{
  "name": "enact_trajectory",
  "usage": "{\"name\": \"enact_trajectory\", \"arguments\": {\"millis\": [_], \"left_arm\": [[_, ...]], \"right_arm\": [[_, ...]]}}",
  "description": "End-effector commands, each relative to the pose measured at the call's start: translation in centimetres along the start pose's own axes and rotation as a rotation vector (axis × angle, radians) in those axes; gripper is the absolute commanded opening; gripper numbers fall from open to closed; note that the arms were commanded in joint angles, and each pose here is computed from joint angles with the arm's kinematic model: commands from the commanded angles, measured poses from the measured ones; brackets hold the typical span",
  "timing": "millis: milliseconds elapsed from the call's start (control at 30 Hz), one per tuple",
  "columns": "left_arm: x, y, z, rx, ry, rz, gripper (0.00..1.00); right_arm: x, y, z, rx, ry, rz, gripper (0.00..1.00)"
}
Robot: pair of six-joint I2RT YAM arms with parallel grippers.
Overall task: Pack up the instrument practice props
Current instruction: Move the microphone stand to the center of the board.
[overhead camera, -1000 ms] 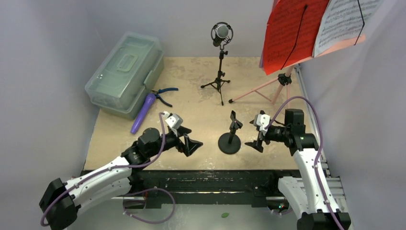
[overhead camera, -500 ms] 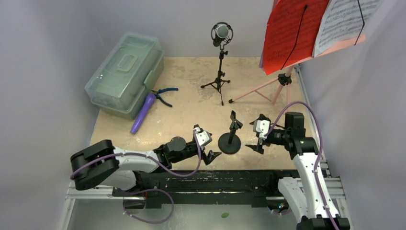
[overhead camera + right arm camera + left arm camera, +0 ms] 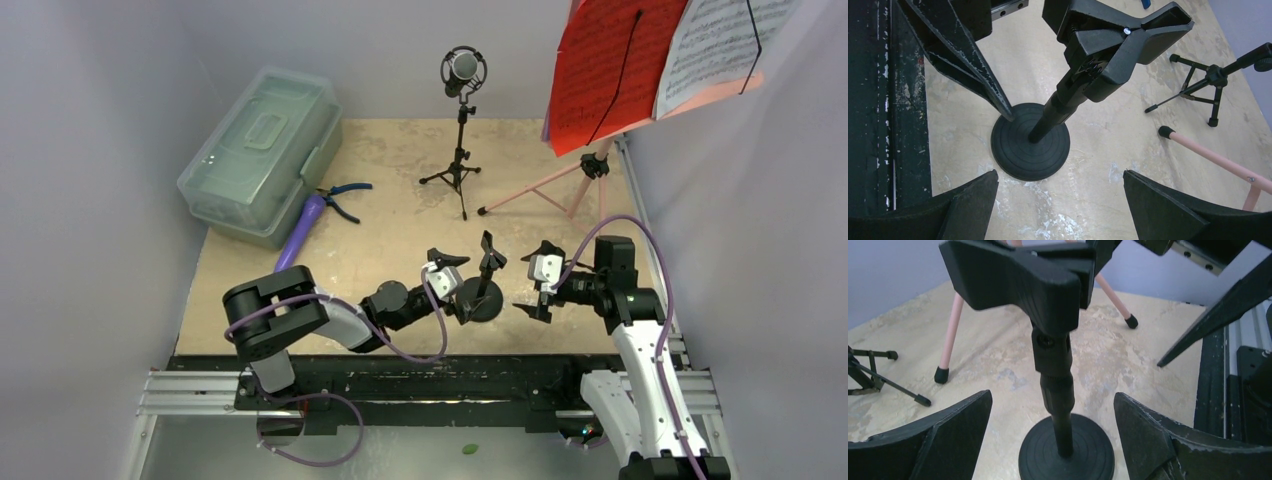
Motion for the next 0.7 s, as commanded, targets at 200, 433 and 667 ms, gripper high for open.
{"name": "enact_trajectory", "arguments": {"millis": [200, 433, 667], "left_arm": [[-2.2, -3.2, -0.1, -0.02, 0.066, -0.144, 0.74], [-1.6, -3.7, -0.3, -0.019, 0.086, -0.137, 0.58], [-0.6, -3.8, -0.3, -0.051, 0.097, -0.115, 0.41]], "right_arm": [[0.1, 0.0, 0.1, -0.003, 0.017, -0.003, 0.99], [0.3, 0.2, 0.0, 0.01, 0.014, 0.0, 0.99], [0.3, 0.2, 0.1, 0.012, 0.016, -0.001, 0.99]]}}
Point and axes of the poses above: each gripper's point midway between its finger pads, its own y axis back along the fingers, its own z axis along the line the jaws close on, x = y × z, the point moved 8 cm from there along y, back along the fingers, and after that the axes turned 10 degrees about -y, right-handed, at the moved point
